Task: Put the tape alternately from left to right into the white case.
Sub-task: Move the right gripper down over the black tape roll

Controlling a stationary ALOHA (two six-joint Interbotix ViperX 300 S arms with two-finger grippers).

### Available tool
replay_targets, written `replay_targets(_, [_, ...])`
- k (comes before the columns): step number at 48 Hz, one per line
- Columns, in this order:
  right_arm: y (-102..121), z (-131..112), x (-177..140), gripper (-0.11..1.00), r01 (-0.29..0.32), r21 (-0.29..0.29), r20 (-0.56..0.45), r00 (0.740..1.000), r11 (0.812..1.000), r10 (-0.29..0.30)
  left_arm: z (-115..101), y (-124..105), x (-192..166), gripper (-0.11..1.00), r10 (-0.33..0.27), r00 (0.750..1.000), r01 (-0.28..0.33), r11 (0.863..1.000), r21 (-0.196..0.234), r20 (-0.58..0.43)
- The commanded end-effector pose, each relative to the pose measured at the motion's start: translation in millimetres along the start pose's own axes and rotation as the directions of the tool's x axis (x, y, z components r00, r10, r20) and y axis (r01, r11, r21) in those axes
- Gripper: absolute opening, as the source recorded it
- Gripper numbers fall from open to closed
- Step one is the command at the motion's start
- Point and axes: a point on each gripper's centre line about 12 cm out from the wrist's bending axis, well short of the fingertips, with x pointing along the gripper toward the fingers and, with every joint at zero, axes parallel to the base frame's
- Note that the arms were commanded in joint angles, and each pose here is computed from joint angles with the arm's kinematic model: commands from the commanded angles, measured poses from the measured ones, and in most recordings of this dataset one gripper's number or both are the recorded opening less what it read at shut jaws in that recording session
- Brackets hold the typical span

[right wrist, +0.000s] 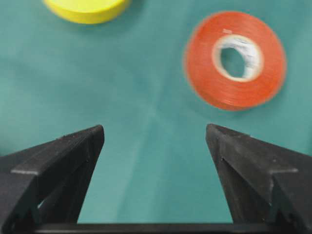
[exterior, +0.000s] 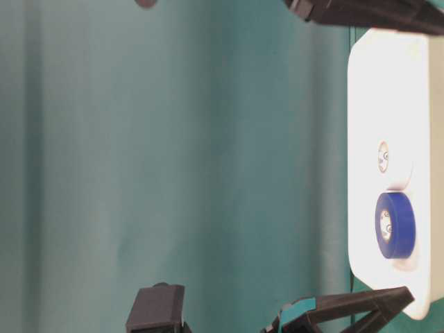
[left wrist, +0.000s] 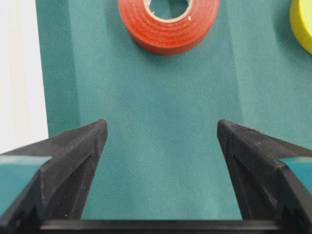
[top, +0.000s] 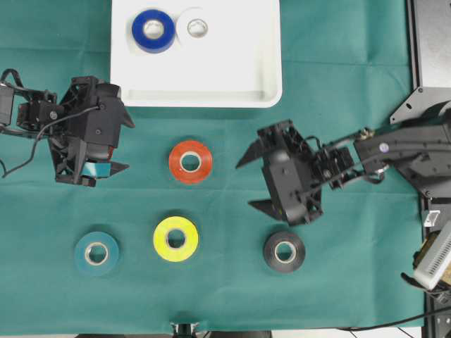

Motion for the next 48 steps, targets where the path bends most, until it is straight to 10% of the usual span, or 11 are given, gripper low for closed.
replay_targets(1, [12, 5, -3, 0.83, -0.028, -0.019, 0.024, 0.999, 0.999, 0.028, 8, 0, -3, 1.0, 0.0, 1.0, 0.0, 1.0, 0.001, 0.031])
replay_targets(25, [68, -18, -8, 0.83, -0.157, -0.143, -0.03, 0.988, 0.977, 0.154, 11, 0, -3, 1.0, 0.004, 0.998, -0.004, 1.0, 0.002, 0.061])
replay_targets(48, [74, -29, -10, 0.83, -0.175, -0.161, -0.052, 0.984, 0.971, 0.168, 12, -4, -3, 1.0, -0.003, 0.997, 0.003, 1.0, 0.011, 0.077])
